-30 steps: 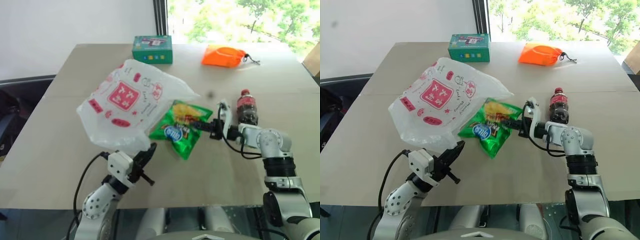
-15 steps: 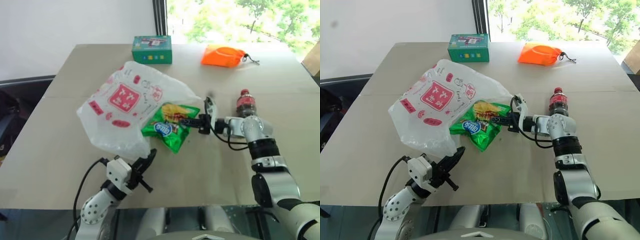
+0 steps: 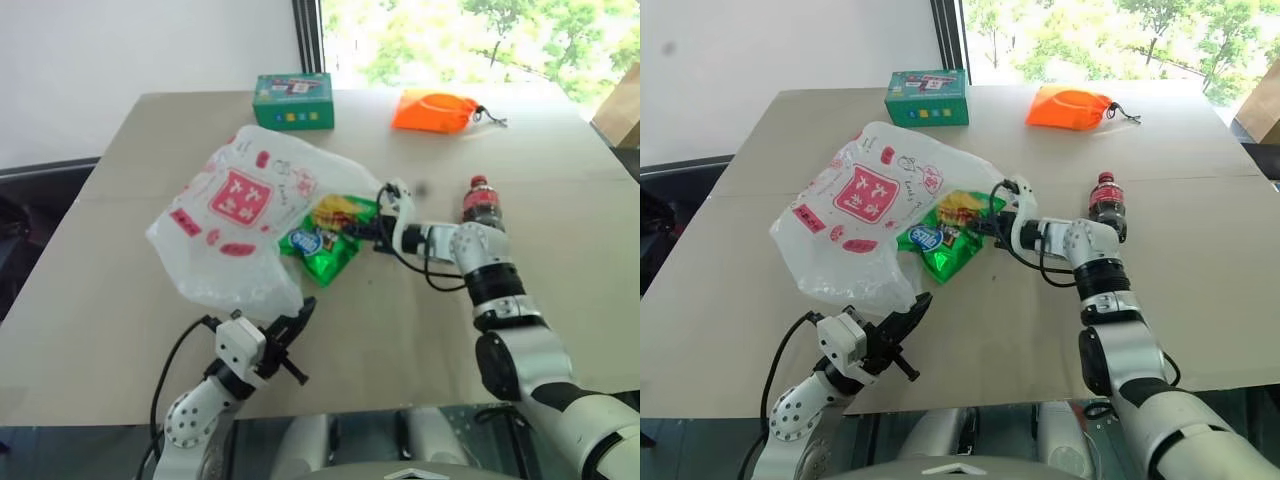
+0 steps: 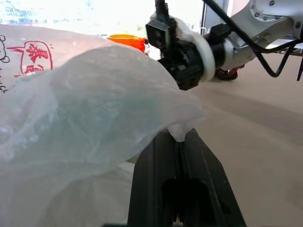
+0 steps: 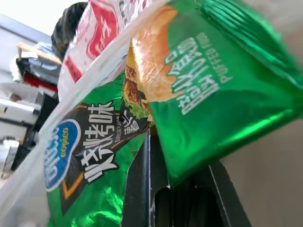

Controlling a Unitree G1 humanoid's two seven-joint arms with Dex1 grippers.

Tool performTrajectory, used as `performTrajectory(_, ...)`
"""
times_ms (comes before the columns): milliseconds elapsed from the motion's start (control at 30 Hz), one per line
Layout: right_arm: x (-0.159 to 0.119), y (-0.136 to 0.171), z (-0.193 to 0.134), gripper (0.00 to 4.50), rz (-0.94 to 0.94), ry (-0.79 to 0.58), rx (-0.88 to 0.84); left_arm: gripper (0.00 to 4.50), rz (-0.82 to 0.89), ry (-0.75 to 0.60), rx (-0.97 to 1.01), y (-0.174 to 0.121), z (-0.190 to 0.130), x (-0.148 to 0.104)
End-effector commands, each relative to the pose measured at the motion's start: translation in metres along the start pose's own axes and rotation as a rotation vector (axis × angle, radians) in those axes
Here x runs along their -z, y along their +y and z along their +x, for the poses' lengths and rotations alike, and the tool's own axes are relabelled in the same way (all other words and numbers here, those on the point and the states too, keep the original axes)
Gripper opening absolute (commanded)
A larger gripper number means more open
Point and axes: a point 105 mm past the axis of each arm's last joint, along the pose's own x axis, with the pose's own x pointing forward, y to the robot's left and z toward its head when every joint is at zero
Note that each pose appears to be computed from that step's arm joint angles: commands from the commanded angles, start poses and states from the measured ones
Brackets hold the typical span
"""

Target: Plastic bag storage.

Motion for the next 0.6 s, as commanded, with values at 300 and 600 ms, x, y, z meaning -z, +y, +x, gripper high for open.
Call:
performTrajectory(300, -0.002, 0.074, 0.061, 0.03, -0.043, -0.171, -0.107, 0.00, 0.065, -0.067, 0.034, 0.009, 0.011, -0.013)
performTrajectory(600, -0.063, 0.054, 0.050, 0.03, -0.062, -0.582, 0.049, 0.00, 0.079, -0.095, 0.056, 0.006, 0.015, -0.022)
